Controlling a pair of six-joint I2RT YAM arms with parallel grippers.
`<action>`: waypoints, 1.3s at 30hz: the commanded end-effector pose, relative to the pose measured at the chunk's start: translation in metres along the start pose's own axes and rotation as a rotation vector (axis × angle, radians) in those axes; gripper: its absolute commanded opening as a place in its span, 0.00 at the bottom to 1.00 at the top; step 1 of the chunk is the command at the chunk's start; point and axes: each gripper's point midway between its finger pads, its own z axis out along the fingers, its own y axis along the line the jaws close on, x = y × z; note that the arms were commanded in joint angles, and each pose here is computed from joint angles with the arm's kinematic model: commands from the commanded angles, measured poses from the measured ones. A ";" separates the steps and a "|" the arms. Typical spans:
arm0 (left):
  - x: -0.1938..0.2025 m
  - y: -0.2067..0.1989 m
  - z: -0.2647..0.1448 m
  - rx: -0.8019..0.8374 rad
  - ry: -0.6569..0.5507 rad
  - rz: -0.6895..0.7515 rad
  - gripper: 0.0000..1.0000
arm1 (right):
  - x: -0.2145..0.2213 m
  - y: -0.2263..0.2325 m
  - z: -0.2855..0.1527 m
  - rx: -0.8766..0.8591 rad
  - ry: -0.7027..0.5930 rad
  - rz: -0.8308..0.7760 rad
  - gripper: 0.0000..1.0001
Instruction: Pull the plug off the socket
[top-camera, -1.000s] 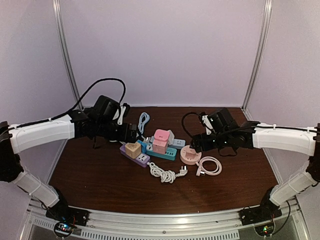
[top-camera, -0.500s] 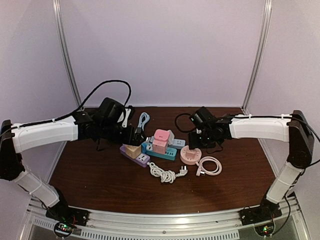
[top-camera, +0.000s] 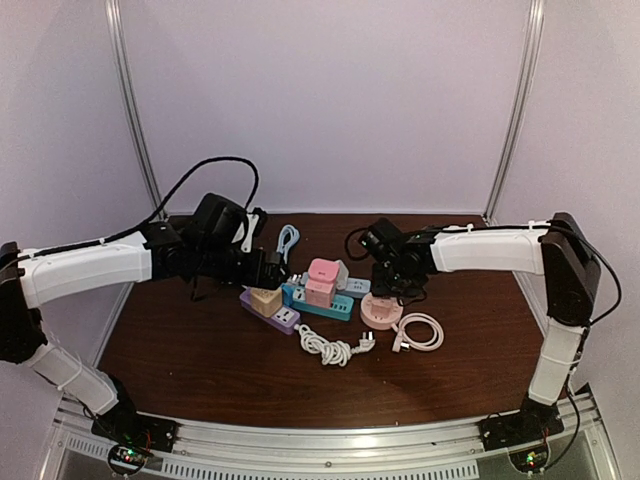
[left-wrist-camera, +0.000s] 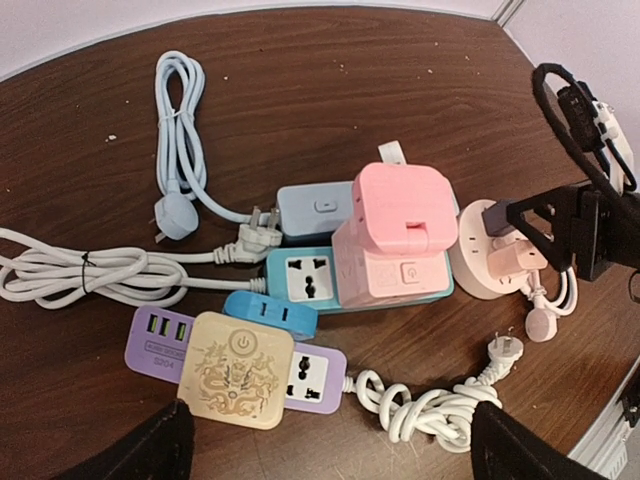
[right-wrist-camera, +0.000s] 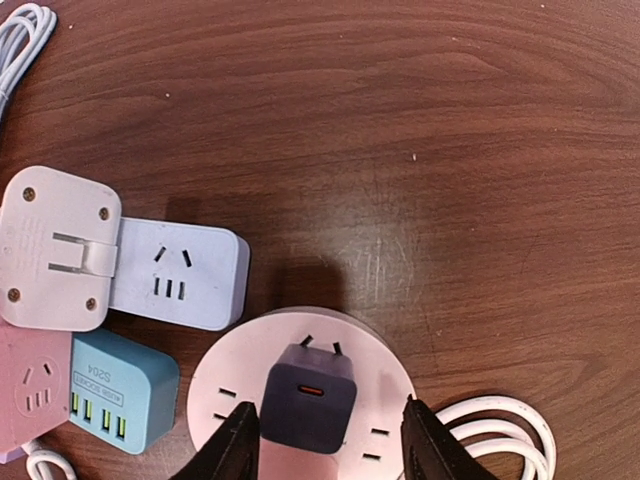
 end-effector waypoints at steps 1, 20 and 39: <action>-0.008 -0.004 -0.007 0.021 -0.045 0.012 0.98 | -0.015 0.011 0.003 0.013 -0.047 0.027 0.48; -0.008 -0.034 0.005 0.175 -0.024 -0.044 0.98 | 0.001 -0.010 0.002 0.021 -0.054 -0.060 0.20; 0.018 -0.134 0.051 0.446 0.071 -0.107 0.71 | 0.037 -0.048 -0.035 -0.075 -0.043 -0.170 0.14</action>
